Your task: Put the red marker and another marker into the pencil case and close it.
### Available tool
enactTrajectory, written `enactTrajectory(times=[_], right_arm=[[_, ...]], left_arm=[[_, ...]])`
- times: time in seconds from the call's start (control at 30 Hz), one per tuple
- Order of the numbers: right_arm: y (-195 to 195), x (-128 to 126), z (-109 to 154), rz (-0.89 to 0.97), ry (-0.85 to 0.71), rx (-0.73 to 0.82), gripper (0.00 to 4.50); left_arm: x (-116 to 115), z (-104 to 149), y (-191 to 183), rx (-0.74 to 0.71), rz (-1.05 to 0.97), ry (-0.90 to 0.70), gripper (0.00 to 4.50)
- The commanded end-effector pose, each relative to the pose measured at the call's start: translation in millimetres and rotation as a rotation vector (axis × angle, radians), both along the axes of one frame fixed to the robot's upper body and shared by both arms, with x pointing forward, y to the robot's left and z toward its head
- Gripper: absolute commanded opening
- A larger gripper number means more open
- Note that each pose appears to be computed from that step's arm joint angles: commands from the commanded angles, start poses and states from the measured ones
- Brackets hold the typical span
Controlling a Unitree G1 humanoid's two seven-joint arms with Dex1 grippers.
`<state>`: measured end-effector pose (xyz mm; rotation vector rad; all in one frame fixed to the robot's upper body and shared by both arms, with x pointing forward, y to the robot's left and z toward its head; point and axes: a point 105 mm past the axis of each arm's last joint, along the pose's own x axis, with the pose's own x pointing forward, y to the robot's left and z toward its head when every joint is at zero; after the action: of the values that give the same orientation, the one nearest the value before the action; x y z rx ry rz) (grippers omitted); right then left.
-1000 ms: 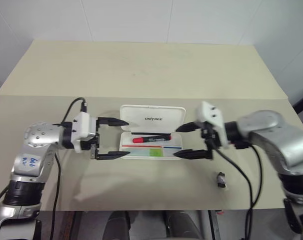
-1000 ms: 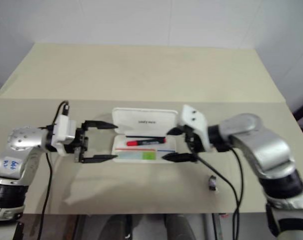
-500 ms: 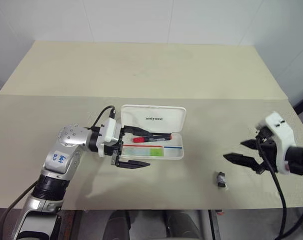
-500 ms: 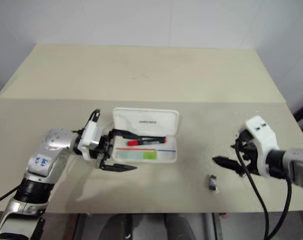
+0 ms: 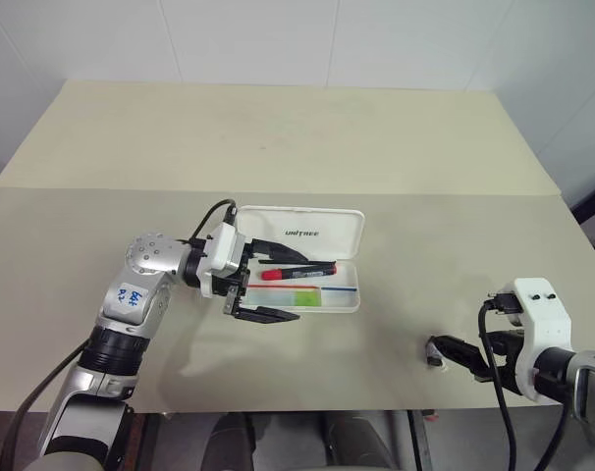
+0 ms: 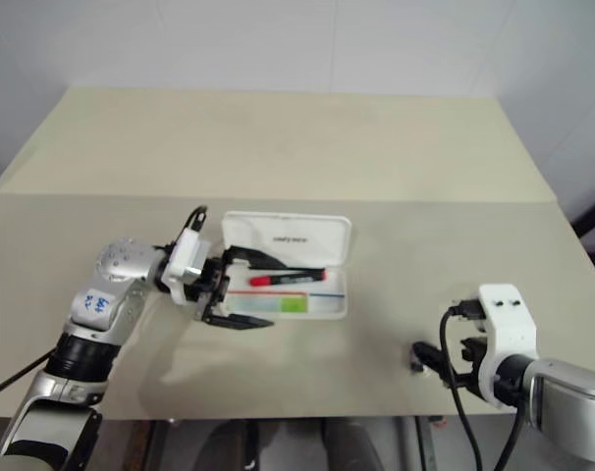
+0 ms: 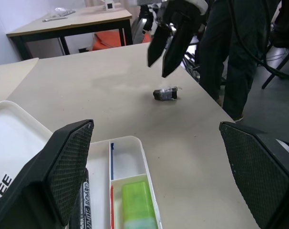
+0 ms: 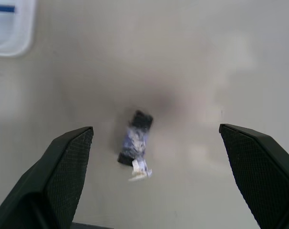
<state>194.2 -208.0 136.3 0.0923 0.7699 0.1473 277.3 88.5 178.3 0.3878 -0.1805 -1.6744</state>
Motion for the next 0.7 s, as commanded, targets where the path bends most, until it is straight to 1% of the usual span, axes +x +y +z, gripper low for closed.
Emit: enactTrajectory(times=[0.03, 0.5, 0.7], right_arm=[[6, 0, 1, -0.021, -0.009, 0.02, 4.48], [18, -1, -26, -0.008, 0.109, 0.027, 4.48], [19, -6, -37, 0.026, 0.172, 0.008, 4.48]], left_arm=[[-2, 6, 1, -0.001, -0.001, -0.041, 4.5], [-3, 12, 13, 0.015, 0.057, -0.068, 4.5], [-4, 15, 17, 0.02, 0.073, -0.084, 4.5]])
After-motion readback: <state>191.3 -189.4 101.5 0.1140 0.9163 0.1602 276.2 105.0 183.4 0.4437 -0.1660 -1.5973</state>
